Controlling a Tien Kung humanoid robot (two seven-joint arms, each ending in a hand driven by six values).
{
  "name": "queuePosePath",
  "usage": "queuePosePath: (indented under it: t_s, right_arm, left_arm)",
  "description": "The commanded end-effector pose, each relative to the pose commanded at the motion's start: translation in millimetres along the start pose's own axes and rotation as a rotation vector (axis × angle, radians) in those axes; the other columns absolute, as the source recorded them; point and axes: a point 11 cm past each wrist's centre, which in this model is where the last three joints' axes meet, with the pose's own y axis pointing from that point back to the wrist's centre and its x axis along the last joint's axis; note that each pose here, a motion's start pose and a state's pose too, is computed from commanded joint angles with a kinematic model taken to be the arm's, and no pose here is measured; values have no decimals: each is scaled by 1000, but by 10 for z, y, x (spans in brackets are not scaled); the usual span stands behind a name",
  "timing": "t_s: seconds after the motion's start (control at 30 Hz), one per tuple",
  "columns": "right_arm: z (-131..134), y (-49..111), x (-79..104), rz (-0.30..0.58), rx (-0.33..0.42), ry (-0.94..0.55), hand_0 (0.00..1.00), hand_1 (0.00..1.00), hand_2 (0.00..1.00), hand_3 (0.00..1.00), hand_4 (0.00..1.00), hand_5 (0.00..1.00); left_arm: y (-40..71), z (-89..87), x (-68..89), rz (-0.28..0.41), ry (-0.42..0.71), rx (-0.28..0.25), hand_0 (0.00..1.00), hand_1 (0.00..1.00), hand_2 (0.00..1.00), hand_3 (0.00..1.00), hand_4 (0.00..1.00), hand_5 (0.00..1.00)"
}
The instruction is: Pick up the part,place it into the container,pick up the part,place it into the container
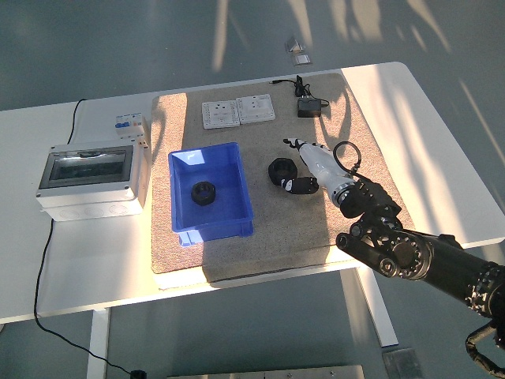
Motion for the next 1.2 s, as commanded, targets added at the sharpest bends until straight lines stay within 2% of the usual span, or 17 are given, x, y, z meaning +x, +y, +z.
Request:
queuePosePath:
  t_s: [0.03,0.07,0.43,0.47,0.63,0.67,0.83,0.87,1.03,1.07,1.2]
  right_arm:
    - [9,2,-14,-8,-3,0,983,878,926,944,762,314]
    - [12,3,-26,-16,-3,0,989,891,942,965,835,353]
    - [41,21,-124,-80,-14,12,996,884,946,978,870,375]
    - [53,24,-133,-85,-17,13,995,832,833,960,779,286]
    - [94,38,-170,-98,-23,12,995,832,833,960,779,286]
    - [101,42,-176,-99,-23,11,992,791,745,896,780,297]
    - [111,56,-187,-89,-14,3,992,791,745,896,780,297]
    - [107,58,-185,-85,-10,1,975,749,655,783,785,292]
    - [77,61,-164,-57,13,-8,975,749,655,783,785,292]
    - [73,62,-160,-53,16,-9,942,693,478,559,767,262]
    - [49,64,-143,-35,28,-16,942,693,478,559,767,262]
  left_arm:
    - [0,1,1,0,-1,0,676,661,634,757,778,827]
    - [0,1,3,0,-1,0,676,661,634,757,778,828]
    - [-1,3,9,1,-7,-2,676,661,635,757,779,829]
    - [-1,5,8,0,-8,-2,676,661,634,757,779,829]
    - [0,18,-2,-2,-10,-5,676,661,634,757,779,829]
    - [0,19,-3,-2,-10,-5,676,661,634,756,779,829]
    - [0,25,-6,-2,-11,-7,676,661,634,756,779,829]
    - [0,27,-6,-2,-11,-7,676,661,634,756,780,831]
    - [0,25,-5,-1,-11,-8,676,661,634,756,780,831]
    - [0,24,-5,-1,-11,-7,676,661,634,755,779,830]
    - [0,16,-2,-1,-10,-6,676,661,634,755,779,830]
